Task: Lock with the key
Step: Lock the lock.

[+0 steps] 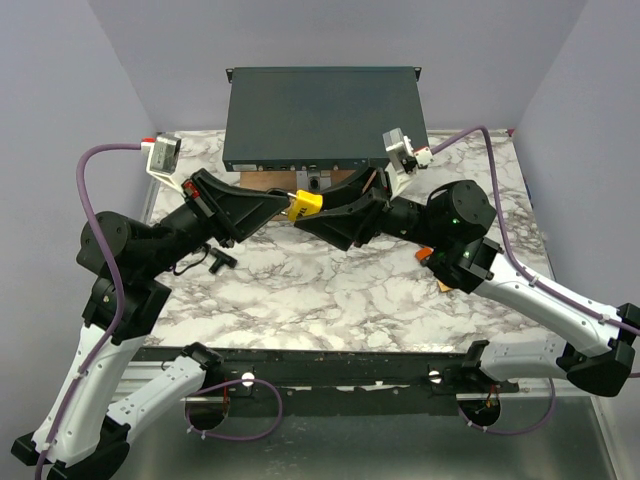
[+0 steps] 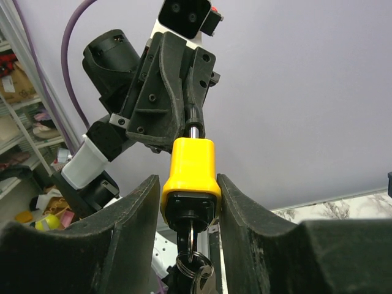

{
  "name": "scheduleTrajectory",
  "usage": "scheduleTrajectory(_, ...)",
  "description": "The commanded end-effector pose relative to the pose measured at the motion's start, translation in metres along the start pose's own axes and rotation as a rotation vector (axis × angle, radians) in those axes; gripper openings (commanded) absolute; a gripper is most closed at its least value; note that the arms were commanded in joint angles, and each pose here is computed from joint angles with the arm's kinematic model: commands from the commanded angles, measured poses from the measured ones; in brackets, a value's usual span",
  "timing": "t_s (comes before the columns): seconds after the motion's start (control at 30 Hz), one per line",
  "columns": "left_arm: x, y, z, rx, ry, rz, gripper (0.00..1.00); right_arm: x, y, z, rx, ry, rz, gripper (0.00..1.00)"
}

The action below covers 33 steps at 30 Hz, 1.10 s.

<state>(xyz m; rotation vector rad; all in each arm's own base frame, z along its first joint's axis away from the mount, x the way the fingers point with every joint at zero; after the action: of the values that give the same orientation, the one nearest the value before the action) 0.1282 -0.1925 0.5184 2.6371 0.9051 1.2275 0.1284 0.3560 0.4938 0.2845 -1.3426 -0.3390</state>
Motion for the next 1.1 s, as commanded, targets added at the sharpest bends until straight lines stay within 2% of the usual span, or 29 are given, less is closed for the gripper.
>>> scheduleTrajectory(0.0, 0.013, -0.001, -0.012, -0.038, 0.027, -0.071, 0.0, 0.01, -0.004, 0.009, 0.023, -0.003, -0.042, 0.43)
scheduleTrajectory(0.13, 0.011, -0.001, -0.009, -0.035, 0.026, -0.063, 0.0, 0.011, -0.005, 0.008, 0.011, 0.008, -0.043, 0.31)
scheduleTrajectory(0.23, 0.008, -0.001, -0.007, -0.029, 0.04, -0.05, 0.0, 0.012, -0.005, 0.006, -0.006, 0.02, -0.041, 0.16)
scheduleTrajectory(0.3, 0.005, -0.003, -0.005, -0.012, 0.065, -0.025, 0.01, 0.01, -0.004, 0.003, -0.031, 0.027, -0.018, 0.02)
scheduleTrajectory(0.43, -0.009, -0.01, 0.008, 0.053, 0.132, 0.062, 0.35, 0.001, -0.012, 0.003, -0.055, 0.04, 0.044, 0.01)
scheduleTrajectory(0.57, -0.024, -0.02, 0.016, 0.077, 0.221, 0.161, 0.5, -0.008, -0.027, 0.011, -0.048, 0.056, 0.113, 0.01)
scheduleTrajectory(0.77, -0.045, -0.031, 0.028, 0.093, 0.288, 0.315, 0.48, -0.005, -0.048, 0.029, -0.034, 0.075, 0.162, 0.01)
scheduleTrajectory(0.87, -0.054, -0.034, 0.024, 0.04, 0.291, 0.364, 0.44, -0.015, -0.053, 0.037, 0.002, 0.11, 0.223, 0.01)
scheduleTrajectory(1.07, -0.069, -0.038, 0.012, -0.091, 0.268, 0.435, 0.42, -0.026, -0.058, 0.042, 0.039, 0.14, 0.27, 0.01)
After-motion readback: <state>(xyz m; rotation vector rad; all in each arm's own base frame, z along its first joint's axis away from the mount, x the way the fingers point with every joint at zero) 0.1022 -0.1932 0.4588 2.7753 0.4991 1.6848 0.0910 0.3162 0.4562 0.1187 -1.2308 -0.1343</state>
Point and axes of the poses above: each gripper's point midway between its finger pads, its own y axis out along the fingers, its own z axis along the line the jaws close on, x = y × z, the point moved 2 cm from there along -y, back along the fingers
